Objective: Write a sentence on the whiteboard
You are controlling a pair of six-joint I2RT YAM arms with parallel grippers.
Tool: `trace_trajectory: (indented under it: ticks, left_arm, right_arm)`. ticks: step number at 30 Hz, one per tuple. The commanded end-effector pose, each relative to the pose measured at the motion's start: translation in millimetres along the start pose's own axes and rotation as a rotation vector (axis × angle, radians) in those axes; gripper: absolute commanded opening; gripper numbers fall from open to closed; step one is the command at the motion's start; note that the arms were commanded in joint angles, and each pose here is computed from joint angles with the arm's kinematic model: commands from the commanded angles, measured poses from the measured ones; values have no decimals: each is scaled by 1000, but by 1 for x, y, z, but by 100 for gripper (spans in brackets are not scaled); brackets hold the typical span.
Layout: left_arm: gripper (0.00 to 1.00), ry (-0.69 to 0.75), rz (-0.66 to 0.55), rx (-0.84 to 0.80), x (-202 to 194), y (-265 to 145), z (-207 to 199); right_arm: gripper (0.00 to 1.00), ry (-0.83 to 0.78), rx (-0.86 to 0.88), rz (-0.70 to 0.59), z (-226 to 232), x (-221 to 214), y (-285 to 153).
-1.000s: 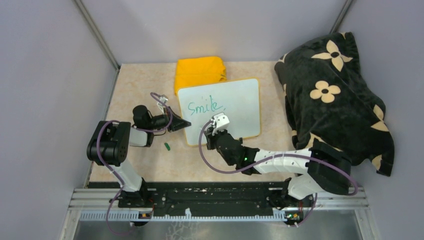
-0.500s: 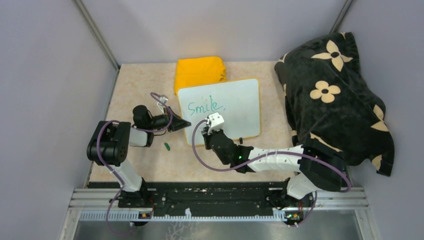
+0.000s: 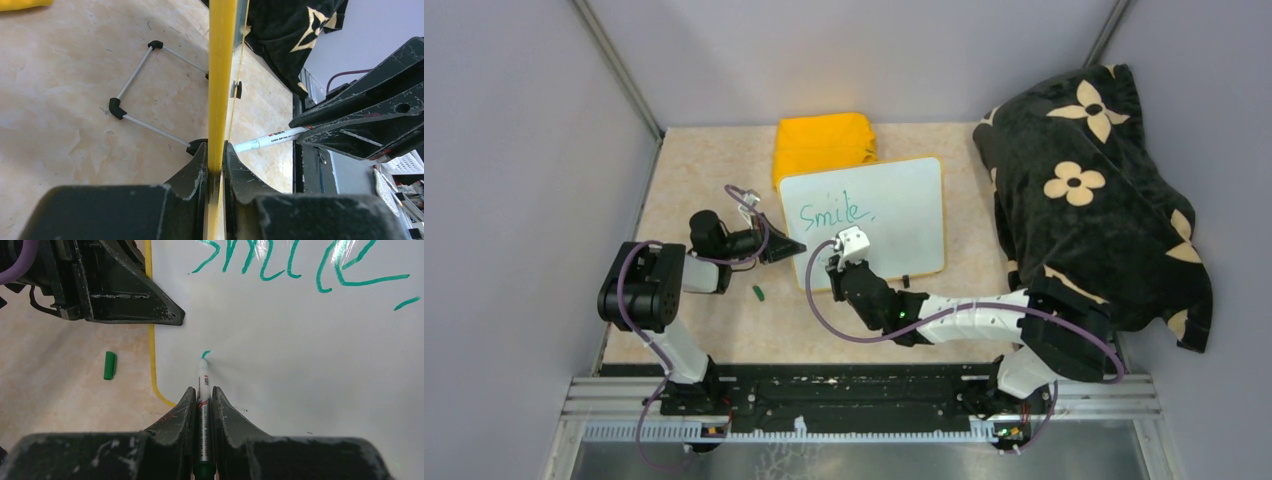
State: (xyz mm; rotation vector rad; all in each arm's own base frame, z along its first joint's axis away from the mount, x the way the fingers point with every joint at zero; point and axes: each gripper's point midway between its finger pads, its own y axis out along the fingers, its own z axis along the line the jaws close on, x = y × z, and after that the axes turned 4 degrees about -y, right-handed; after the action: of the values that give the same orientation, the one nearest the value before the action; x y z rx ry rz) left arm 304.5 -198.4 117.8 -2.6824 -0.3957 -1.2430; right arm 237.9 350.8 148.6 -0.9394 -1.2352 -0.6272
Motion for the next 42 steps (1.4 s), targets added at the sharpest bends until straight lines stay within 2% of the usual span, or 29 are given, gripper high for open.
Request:
trace_trajectory:
  ticks: [1,20,42]
  left_arm:
    - [0,-14,-11,68,-3,2,15]
    - [0,-15,-10,68,-2,3,15]
    - [0,-13,-7,67,-3,3,14]
  right_arm:
    - [0,12,-21,1,0,4,-1]
    - [0,10,-73,38,-20,-15,-12]
    - [0,52,74,6,28,11,9]
